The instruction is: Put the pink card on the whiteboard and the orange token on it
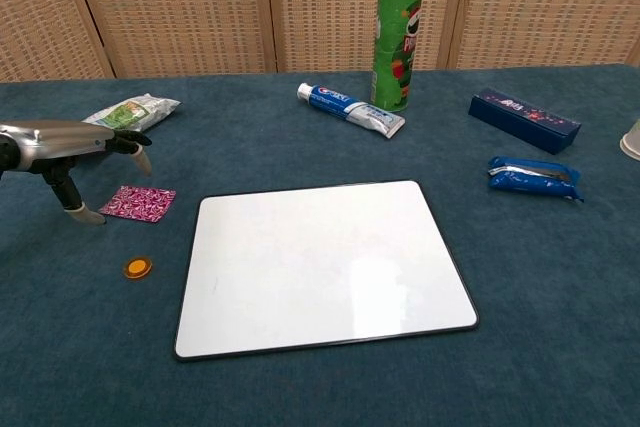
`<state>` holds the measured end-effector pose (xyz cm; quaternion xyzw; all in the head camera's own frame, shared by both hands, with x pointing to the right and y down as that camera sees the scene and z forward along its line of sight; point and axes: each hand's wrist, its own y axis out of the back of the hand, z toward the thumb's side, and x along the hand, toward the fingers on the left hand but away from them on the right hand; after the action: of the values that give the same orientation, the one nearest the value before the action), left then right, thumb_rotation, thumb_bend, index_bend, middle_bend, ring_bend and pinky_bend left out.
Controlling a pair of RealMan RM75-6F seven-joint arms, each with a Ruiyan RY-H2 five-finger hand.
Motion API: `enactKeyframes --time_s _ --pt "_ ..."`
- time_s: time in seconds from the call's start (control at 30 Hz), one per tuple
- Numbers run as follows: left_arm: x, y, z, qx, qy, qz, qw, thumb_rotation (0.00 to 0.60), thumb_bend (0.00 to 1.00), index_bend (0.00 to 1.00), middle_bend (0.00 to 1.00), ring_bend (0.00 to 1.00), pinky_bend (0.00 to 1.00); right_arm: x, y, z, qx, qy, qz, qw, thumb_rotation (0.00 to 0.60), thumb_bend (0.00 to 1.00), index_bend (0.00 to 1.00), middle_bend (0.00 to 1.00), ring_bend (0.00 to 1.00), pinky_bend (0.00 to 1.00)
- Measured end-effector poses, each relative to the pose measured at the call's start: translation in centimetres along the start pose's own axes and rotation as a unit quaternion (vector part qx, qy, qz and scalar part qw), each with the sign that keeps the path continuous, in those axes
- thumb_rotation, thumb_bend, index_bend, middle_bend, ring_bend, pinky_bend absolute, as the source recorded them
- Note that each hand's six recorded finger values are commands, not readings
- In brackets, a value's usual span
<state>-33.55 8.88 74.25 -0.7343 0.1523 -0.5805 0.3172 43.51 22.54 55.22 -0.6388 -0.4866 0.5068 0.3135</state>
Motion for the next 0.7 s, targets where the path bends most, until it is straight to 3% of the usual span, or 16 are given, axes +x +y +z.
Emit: enactKeyframes --time_s 0.7 --pt "1.4 -0.5 0.4 -0.019 0.022 -0.013 0.9995 0.600 0.22 0.31 0.00 0.00 0.00 -0.1 0.1 0.0 -0.003 0.001 -0.002 1.0000 0.600 0.04 0.00 0.00 0.00 0.00"
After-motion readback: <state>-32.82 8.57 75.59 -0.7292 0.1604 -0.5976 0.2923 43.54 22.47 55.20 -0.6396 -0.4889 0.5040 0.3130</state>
